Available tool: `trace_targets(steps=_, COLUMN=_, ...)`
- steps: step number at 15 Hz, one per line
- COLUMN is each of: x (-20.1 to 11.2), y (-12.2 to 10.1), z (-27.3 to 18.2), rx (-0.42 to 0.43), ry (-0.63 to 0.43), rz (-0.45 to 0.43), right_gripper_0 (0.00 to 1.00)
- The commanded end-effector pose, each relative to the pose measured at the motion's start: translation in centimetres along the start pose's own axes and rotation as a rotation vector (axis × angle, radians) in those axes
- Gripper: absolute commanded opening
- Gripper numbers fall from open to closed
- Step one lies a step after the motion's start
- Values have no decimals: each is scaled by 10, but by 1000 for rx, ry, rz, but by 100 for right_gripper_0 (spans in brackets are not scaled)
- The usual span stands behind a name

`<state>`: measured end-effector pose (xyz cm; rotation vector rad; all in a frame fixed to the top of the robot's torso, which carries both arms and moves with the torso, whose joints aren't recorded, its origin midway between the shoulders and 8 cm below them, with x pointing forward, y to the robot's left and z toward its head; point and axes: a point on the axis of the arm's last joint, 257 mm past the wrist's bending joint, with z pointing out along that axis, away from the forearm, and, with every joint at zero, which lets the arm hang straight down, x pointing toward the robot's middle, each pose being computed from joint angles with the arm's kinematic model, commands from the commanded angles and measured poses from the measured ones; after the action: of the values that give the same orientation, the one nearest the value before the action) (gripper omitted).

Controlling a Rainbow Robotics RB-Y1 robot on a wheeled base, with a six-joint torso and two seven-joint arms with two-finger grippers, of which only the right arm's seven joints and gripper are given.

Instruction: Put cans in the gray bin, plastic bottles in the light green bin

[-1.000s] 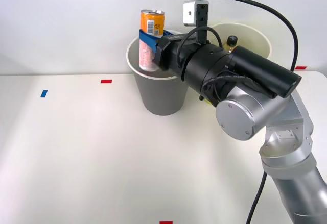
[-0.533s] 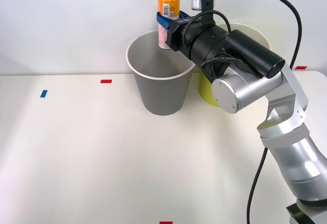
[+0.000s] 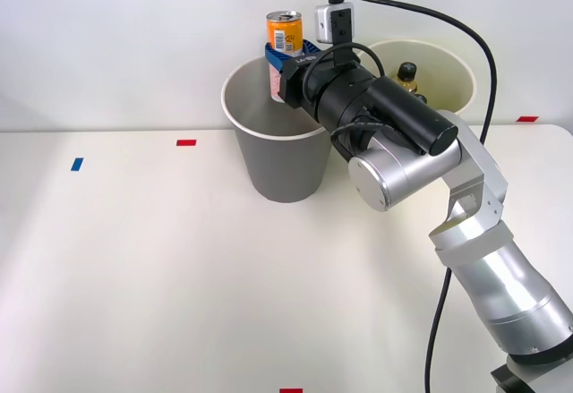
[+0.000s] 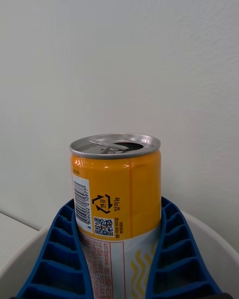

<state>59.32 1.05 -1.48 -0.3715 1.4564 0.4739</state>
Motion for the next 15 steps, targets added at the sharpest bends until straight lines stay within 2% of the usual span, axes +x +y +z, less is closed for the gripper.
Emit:
trace_targets(steps=1, x=-1, y=0, z=0, rx=-2, ry=-6, rz=11, right_gripper_0=58)
trace_targets(steps=2, x=-1, y=0, z=0, rx=-3, ry=-5, rz=14, right_gripper_0=85)
trace_targets(steps=3, x=-2, y=3, z=0, rx=-10, ry=-10, rz=15, right_gripper_0=97)
trace_targets(steps=7, x=-10, y=11, z=-8, rx=-37, ry=-29, rz=-3, right_gripper_0=100)
trace_targets(steps=10, x=-17, y=14, z=-39, rx=-53, ry=-60, rz=-16, right_gripper_0=100)
trace_targets(steps=12, x=-17, y=7, z=-74, rx=-34, ry=-77, rz=-83, right_gripper_0=100)
trace_targets(steps=15, x=-16, y=-5, z=-137, rx=10, ry=-101, rz=-129, right_gripper_0=100)
